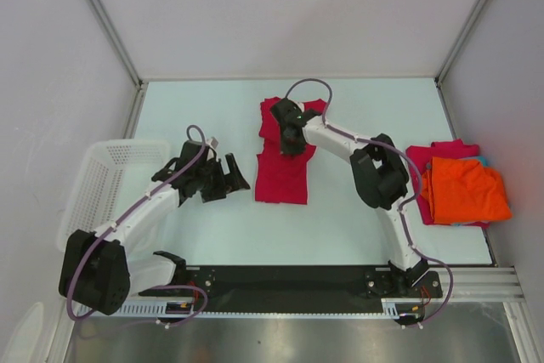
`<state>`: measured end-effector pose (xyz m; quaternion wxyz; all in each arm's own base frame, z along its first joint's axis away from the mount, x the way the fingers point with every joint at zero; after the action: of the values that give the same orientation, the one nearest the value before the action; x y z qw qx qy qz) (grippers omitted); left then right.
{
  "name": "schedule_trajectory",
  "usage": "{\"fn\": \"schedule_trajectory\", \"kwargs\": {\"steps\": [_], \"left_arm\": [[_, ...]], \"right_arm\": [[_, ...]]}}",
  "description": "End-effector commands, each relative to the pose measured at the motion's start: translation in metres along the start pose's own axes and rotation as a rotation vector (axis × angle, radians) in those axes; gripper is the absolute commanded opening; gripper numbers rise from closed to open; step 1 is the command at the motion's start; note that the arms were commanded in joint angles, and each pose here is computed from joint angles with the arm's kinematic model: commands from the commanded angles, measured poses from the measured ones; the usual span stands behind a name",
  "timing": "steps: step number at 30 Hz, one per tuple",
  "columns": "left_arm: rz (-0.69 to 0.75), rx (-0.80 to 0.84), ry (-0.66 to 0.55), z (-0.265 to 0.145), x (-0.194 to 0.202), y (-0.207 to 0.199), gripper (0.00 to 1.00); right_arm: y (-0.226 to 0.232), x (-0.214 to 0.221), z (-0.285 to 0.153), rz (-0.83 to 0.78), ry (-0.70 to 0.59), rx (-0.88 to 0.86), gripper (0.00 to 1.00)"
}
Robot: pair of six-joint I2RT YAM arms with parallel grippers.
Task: Fold and stack the t-shirts
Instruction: Fold the folded rectangular tshirt in 1/3 of the way, then grab one side of the 2/3 rectangular tshirt with both arms
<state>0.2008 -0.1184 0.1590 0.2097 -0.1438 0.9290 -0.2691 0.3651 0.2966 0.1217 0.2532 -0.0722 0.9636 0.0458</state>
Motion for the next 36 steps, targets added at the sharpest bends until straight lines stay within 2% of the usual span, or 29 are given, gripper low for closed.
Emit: {"fn": "schedule_trajectory", "kwargs": {"steps": [1, 7, 10, 19, 24, 36], "left_arm": [[0.009, 0.022, 0.014, 0.009, 0.002, 0.006, 0.93], [-0.001, 0.032, 0.034, 0.016, 0.005, 0.009, 0.93], [-0.007, 0.043, 0.041, 0.019, 0.007, 0.010, 0.93], [-0.026, 0.062, 0.068, 0.037, 0.015, 0.016, 0.93], [-0.025, 0.079, 0.079, 0.051, 0.021, 0.016, 0.93], [0.003, 0.082, 0.106, 0.069, 0.027, 0.003, 0.93]], "right_arm": [[-0.037, -0.028, -0.029, 0.038, -0.087, 0.049, 0.31], [-0.050, -0.029, -0.064, 0.030, -0.133, 0.051, 0.32], [-0.054, -0.016, -0.076, 0.029, -0.119, 0.041, 0.33], [-0.062, 0.052, -0.080, 0.056, 0.004, 0.008, 0.35], [-0.056, 0.083, -0.073, 0.081, 0.071, -0.052, 0.41], [-0.042, 0.087, -0.088, 0.068, 0.061, -0.073, 0.42]]}}
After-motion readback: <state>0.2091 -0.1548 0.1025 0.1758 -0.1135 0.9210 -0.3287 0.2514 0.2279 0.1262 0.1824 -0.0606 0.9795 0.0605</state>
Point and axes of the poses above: each gripper's point midway between its finger pads, its own z axis out along the fingers, its own y axis along the line the jaws close on, x = y × z, the point moved 9 cm from there along -z, back along the fingers, and after that the axes turned 6 degrees about -z, right-handed, at the moved point
